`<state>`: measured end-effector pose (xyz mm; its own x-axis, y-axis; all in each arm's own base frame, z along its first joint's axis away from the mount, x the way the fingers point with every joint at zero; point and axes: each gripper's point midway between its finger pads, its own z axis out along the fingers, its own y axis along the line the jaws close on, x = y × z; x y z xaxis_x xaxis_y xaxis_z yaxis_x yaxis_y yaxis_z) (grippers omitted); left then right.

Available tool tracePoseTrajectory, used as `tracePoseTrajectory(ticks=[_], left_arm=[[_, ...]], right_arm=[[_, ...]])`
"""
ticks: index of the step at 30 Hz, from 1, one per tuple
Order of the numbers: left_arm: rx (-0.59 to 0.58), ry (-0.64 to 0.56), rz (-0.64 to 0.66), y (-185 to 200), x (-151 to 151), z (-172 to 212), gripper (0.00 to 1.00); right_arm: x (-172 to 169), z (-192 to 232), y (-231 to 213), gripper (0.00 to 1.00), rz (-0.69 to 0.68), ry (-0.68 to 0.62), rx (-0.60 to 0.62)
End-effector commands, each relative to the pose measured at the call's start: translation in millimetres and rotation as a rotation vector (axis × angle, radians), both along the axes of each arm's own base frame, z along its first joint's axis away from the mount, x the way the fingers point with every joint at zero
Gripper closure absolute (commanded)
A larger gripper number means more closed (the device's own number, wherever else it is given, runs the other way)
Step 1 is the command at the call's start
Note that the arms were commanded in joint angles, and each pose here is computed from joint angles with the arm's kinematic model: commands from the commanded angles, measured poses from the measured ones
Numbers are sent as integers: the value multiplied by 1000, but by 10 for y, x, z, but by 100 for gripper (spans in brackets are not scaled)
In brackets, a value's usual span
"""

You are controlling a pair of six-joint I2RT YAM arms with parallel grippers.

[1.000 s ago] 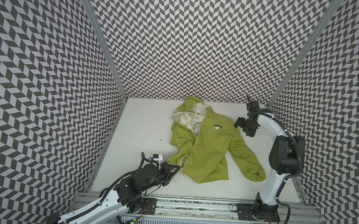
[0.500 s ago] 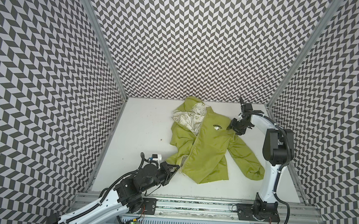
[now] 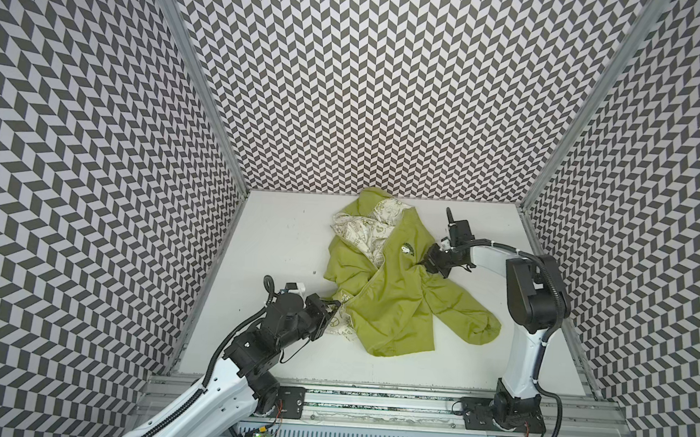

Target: Zip up the jacket

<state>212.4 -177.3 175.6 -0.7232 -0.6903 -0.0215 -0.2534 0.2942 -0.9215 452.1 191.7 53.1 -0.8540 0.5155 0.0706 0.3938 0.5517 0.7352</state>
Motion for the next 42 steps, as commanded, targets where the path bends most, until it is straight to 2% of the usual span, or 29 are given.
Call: tracePoseTrajectory(ticks=[1,5,11,17,20,24,29,31,32,33,34,37,39,42], left_arm=[[6,-57,-41,1,102,209,100],[13,-75,-35,93,274,325,100],[25,-121,-13,324,589,611,100],[59,-170,-89,353,894,988,100],[45,-163,-137,273,963,1041,100],[34,-148,-184,141,903,948,100],[25,-83,-250,-103,666,644,100],[32,-64,-267,-196,549,538,100],[35,-55,-268,-231,489,484,100],[37,-50,-262,-254,448,444,100],[37,-43,-251,-263,402,397,100],[42,-17,-205,-259,302,234,100],[55,-7,-191,-254,248,129,100],[63,26,-169,-233,193,-65,100]], right_arm=[[306,587,488,100,-58,-145,147],[575,989,800,100,-108,-249,249],[914,1678,855,100,-194,-417,401],[982,2301,468,100,-276,-606,550],[810,2103,218,100,-288,-599,537],[424,1532,-72,100,-269,-528,450],[-134,838,-250,98,-186,-392,327],[-301,680,-296,90,-134,-342,238],[-382,633,-330,83,-102,-318,168],[-466,568,-387,77,-79,-277,86],[-512,573,-472,66,-56,-258,-14],[-705,561,-786,46,-15,-141,-283],[-748,638,-955,43,16,-113,-413],[-782,765,-1114,40,17,-73,-516]])
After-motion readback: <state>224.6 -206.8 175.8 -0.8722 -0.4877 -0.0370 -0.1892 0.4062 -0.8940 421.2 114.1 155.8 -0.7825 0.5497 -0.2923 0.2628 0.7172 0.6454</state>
